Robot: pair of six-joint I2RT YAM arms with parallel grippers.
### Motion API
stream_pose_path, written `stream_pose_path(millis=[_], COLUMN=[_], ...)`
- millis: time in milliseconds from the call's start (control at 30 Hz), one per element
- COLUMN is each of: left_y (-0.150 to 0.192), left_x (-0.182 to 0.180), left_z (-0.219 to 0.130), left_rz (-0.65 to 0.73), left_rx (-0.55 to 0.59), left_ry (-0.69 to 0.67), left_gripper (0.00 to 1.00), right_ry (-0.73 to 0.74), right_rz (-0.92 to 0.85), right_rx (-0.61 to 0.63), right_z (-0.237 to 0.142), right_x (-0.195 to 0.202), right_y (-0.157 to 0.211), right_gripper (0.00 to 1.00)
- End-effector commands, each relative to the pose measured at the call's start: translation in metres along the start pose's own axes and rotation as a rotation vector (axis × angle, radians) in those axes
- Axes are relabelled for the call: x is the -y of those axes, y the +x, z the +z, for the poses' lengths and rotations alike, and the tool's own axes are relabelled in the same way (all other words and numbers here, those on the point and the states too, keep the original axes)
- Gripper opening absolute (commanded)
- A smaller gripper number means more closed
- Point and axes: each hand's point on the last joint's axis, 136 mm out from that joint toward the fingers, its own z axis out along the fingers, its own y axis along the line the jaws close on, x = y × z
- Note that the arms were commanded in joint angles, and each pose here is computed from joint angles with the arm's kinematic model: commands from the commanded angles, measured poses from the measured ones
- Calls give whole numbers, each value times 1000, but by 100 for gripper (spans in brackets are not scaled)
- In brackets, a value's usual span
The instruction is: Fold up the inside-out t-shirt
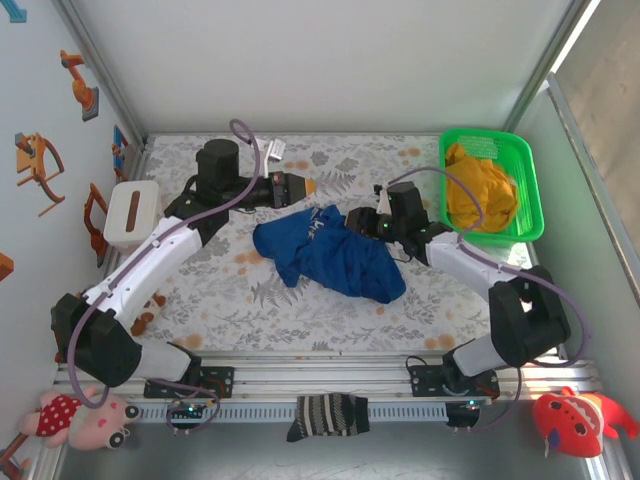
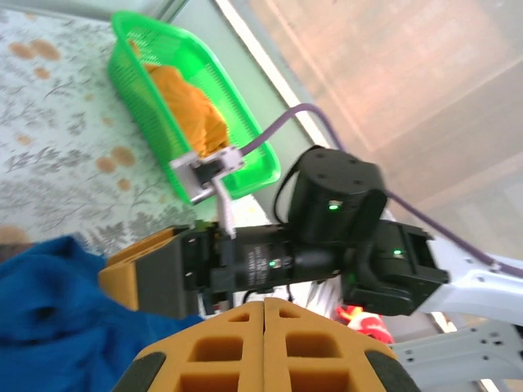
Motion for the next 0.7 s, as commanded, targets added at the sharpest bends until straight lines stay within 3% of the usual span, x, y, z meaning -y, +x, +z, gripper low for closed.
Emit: stream_pose_path(millis=[0,167,267,400,467,667], left_y=[-8,-2,6,24,40,88], left_x=[19,-4,-33,-89,-116,-149], left_z=[-7,-1,-2,-17,-22,11], left_rz=[-3,-33,-66,-154,-203,-252], left_rx=[30,25,43,92,78,-85], left_ry=[72,1,-113,-338,-437,-438], left_gripper=[0,1,26,42,43,43], right_ry=[14,37,53,126,158,212], right_rz=[-88,-124,-153,-193,-200,-206], right_rx=[37,67,32,-70,-130,-223], right_z=[-30,-63,-62,-39,-19,42], right_x=[-16,-25,-31,-30,-25,-12], right_y=[-13,-12,-10,-18,-22,-41], right_gripper=[42,43,44,46,46,47])
